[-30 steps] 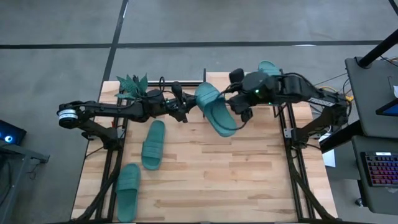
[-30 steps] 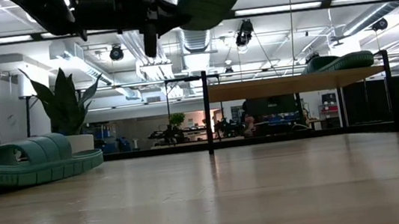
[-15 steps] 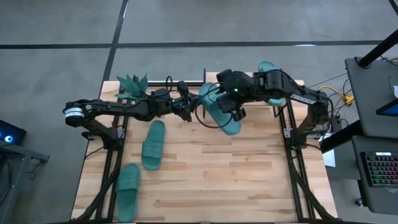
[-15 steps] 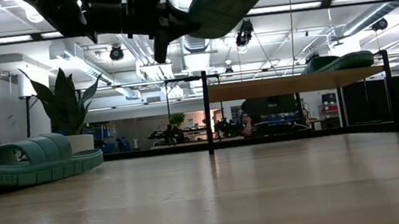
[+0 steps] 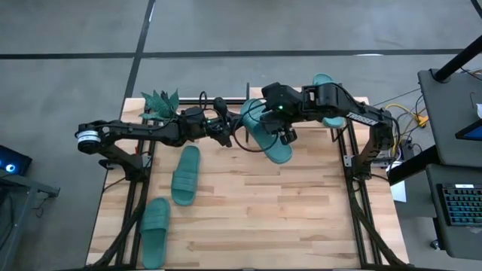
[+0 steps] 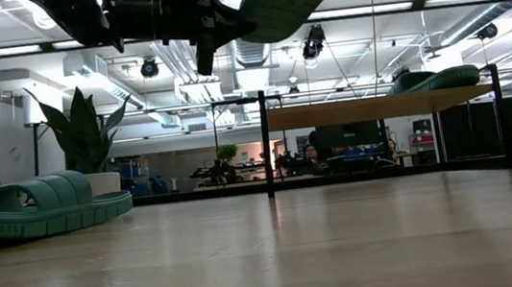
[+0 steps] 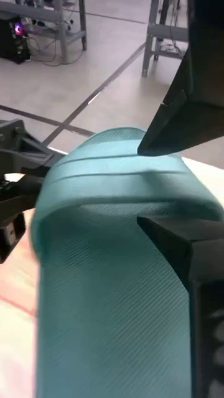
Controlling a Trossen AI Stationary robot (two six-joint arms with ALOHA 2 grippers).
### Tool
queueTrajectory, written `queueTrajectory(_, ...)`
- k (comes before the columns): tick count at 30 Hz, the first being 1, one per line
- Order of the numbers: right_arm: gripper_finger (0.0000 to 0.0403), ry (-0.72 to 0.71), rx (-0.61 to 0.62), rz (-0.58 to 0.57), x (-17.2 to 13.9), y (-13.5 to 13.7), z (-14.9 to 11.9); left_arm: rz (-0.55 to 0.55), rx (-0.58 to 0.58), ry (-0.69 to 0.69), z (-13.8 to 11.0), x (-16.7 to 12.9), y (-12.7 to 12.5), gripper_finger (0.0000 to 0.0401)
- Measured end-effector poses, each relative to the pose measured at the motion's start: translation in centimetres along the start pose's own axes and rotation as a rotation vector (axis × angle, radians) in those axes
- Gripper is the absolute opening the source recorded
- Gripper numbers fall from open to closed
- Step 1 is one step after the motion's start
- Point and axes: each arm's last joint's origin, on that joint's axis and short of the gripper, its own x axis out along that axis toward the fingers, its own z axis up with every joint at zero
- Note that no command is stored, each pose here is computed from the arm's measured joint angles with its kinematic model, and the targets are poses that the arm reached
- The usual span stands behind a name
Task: Pick and place slides into the shelf
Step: Put the top right green slipper on the shelf
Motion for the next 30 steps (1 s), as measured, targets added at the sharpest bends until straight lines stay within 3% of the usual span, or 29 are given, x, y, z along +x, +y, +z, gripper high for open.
queueTrajectory(6,0.0103,0.013,-0.056,0.001,0.3,0.0,-0.1,0.013,-0.001,-0.027,0.5,0.0,0.1,0.0033)
queueTrajectory(11,0.0022,0.013,-0.079,-0.002,0.3,0.0,-0.1,0.01,-0.038,-0.033,0.5,0.0,0.1,0.0037)
queueTrajectory(16,0.0012,0.043,-0.086,-0.042,0.3,-0.2,-0.1,0.019,-0.104,-0.024,0.5,0.0,0.2,0.0137)
queueTrajectory(22,0.001,0.118,-0.049,-0.125,0.2,-0.9,-0.9,0.052,-0.142,0.129,0.0,-0.2,0.1,0.0248)
queueTrajectory(26,0.001,0.145,0.023,-0.144,0.4,-1.8,-1.9,0.012,-0.19,0.163,-0.5,-0.8,-0.9,0.0281)
queueTrajectory(30,0.0009,0.18,0.068,-0.153,0.9,-2.9,-3.2,0.015,-0.231,0.164,-0.6,-2.1,-1.1,0.0286)
